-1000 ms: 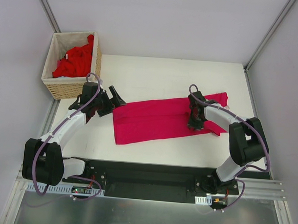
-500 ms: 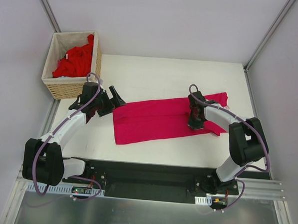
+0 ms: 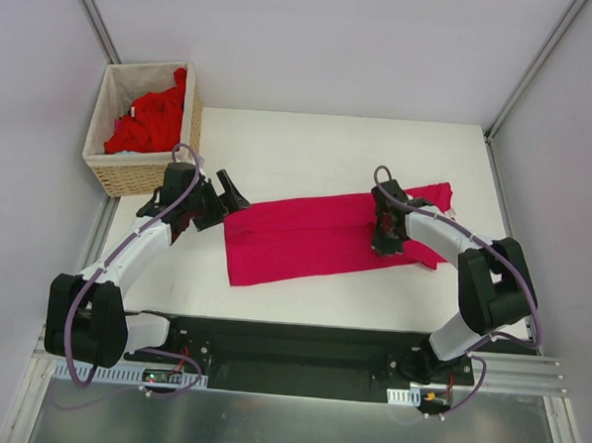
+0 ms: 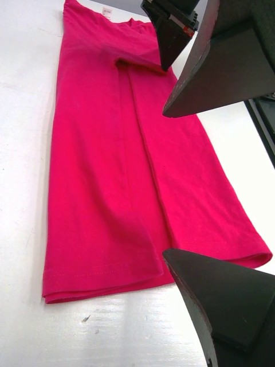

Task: Fold and stack the t-shirts

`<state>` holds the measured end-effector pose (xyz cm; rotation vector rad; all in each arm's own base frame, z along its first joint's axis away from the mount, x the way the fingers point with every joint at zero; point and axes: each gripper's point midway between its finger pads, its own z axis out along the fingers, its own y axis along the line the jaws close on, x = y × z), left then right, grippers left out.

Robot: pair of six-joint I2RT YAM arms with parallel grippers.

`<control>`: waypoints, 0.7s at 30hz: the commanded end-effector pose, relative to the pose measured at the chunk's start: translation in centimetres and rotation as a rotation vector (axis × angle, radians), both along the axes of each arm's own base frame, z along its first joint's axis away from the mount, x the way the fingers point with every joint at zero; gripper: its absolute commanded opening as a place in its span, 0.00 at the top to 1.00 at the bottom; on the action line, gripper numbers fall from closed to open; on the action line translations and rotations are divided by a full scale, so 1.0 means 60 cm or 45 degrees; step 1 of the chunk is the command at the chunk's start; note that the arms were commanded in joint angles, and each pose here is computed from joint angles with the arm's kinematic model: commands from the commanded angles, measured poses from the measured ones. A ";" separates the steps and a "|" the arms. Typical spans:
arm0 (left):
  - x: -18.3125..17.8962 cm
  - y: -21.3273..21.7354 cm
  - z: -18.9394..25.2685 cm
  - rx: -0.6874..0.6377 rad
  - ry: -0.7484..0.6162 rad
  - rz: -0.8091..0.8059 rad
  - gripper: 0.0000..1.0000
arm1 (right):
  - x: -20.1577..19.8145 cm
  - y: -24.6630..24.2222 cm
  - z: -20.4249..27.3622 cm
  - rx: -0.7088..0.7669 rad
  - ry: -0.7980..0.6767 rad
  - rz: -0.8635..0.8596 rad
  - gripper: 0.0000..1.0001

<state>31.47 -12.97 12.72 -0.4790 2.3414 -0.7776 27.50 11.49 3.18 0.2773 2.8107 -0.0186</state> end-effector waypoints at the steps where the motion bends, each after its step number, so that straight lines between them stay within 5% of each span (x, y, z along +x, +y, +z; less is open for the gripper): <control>1: -0.014 -0.002 -0.001 0.016 0.000 -0.015 0.01 | 0.005 0.017 0.032 0.038 -0.040 0.023 0.99; 11: -0.012 -0.002 0.001 0.017 -0.004 -0.013 0.01 | -0.003 0.032 0.007 0.035 0.007 0.052 0.96; 15: -0.013 -0.002 -0.001 0.016 0.001 -0.017 0.01 | -0.003 0.037 0.003 0.038 0.006 0.063 0.45; 21: -0.013 -0.006 0.001 0.011 -0.004 -0.033 0.01 | 0.037 0.017 0.092 -0.048 -0.173 0.062 0.17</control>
